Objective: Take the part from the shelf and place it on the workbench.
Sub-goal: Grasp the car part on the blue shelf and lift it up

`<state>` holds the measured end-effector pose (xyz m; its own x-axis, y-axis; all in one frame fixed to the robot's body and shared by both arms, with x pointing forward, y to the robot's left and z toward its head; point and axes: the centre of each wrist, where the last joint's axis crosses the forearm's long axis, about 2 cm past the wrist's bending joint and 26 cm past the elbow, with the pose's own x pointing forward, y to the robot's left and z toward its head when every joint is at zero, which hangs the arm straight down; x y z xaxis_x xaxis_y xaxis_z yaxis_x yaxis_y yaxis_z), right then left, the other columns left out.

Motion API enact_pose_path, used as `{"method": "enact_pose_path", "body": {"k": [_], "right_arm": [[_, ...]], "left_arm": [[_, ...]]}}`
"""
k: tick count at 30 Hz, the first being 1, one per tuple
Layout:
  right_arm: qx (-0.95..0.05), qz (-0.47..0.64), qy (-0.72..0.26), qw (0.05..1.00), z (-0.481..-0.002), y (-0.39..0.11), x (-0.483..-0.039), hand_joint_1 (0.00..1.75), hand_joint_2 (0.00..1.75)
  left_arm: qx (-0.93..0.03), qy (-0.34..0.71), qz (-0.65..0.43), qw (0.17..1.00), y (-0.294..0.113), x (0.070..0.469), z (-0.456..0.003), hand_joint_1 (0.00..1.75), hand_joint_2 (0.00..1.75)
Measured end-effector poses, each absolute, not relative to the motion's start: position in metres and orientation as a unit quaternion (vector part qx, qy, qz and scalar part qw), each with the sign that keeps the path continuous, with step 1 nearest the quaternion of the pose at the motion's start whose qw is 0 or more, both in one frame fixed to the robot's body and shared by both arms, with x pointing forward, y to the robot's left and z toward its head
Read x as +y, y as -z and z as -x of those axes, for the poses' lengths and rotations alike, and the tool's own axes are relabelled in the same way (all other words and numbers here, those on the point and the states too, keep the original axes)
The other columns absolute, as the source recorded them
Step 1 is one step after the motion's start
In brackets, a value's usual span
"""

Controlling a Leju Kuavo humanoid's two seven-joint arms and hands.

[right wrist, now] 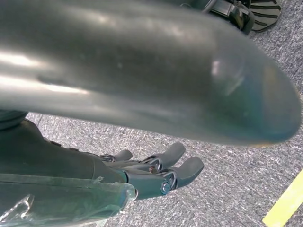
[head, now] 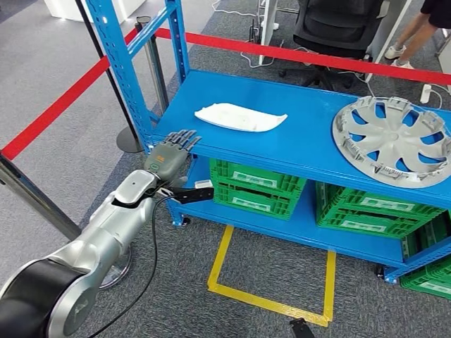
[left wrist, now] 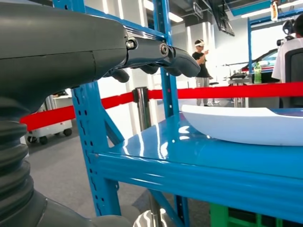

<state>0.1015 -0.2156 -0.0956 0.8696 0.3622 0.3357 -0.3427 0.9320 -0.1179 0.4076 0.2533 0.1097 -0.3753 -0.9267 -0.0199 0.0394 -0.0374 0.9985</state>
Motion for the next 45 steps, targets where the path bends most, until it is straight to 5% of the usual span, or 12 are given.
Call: {"method": "enact_pose_path", "body": {"k": [33,45], "right_arm": [[-0.172,0.031,-0.156,0.972,-0.095,0.097,-0.215,0.00,0.00],[-0.171,0.032,-0.150,0.973,-0.094,0.097,-0.215,0.00,0.00]], "left_arm": [[-0.639,0.588,-0.418,0.266,-0.167,0.206,-0.421,0.00,1.75],[-0.644,0.587,-0.405,0.276,-0.176,0.205,-0.426,0.00,1.75]]}}
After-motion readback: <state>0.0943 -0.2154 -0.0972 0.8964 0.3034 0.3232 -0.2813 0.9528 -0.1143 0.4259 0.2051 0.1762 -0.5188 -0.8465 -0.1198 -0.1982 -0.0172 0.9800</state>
